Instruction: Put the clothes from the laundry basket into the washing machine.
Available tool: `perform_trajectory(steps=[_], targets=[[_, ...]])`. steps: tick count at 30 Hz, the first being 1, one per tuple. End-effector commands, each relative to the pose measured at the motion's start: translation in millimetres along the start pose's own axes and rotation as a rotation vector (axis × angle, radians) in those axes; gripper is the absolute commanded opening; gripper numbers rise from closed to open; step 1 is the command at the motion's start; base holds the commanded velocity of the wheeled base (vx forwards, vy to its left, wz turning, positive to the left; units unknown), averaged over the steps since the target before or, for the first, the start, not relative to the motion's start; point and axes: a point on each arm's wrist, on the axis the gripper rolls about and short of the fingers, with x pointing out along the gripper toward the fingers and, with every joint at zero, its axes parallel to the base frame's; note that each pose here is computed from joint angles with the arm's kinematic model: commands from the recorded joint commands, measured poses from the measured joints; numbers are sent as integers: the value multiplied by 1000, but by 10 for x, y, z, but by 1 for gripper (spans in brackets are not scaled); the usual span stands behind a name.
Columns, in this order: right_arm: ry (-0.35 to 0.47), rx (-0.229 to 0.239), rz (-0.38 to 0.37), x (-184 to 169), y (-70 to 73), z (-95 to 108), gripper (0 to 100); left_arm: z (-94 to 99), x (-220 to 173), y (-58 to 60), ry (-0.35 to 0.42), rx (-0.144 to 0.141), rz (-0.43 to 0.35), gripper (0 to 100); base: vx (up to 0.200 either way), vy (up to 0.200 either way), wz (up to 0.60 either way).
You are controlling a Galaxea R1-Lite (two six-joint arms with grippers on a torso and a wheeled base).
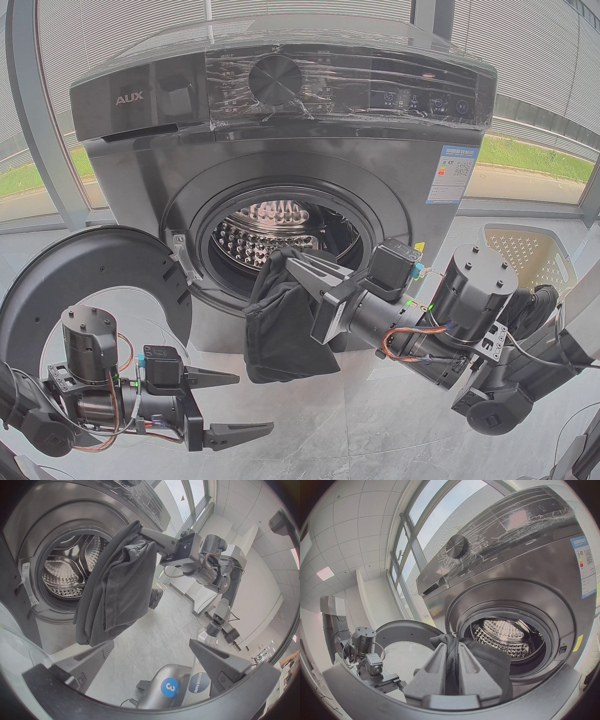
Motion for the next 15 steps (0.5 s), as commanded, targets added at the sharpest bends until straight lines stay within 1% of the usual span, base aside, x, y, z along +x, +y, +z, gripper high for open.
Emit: perform_trajectory(steps=[1,5,7,8,9,11,12,13,14,15], targets=[[-4,0,2,-5,13,3,0,-113,169,93,41,-39,1,100,0,0,0],[-4,-1,4,-5,18,2,0,-125,230,111,38,-38,6,100,0,0,0],[-5,-3,4,-5,18,4,0,-100,247,123,23,-37,15,100,0,0,0],[-5,-2,5,-5,23,3,0,-73,256,129,4,-42,22,100,0,0,0],[-5,-2,5,-5,23,3,0,-71,256,130,3,-43,24,100,0,0,0],[-2,-2,6,-12,27,-6,0,-30,262,129,-30,-77,23,100,0,0,0],[-2,-2,6,-12,27,-6,0,-30,262,129,-30,-77,23,100,0,0,0],[0,-4,6,-15,26,-10,0,-23,270,135,-37,-103,24,100,0,0,0],[0,-4,6,-15,26,-10,0,-33,286,145,-32,-111,24,100,0,0,0],[-2,-4,6,-12,27,-6,0,-37,309,159,-29,-113,24,100,0,0,0]])
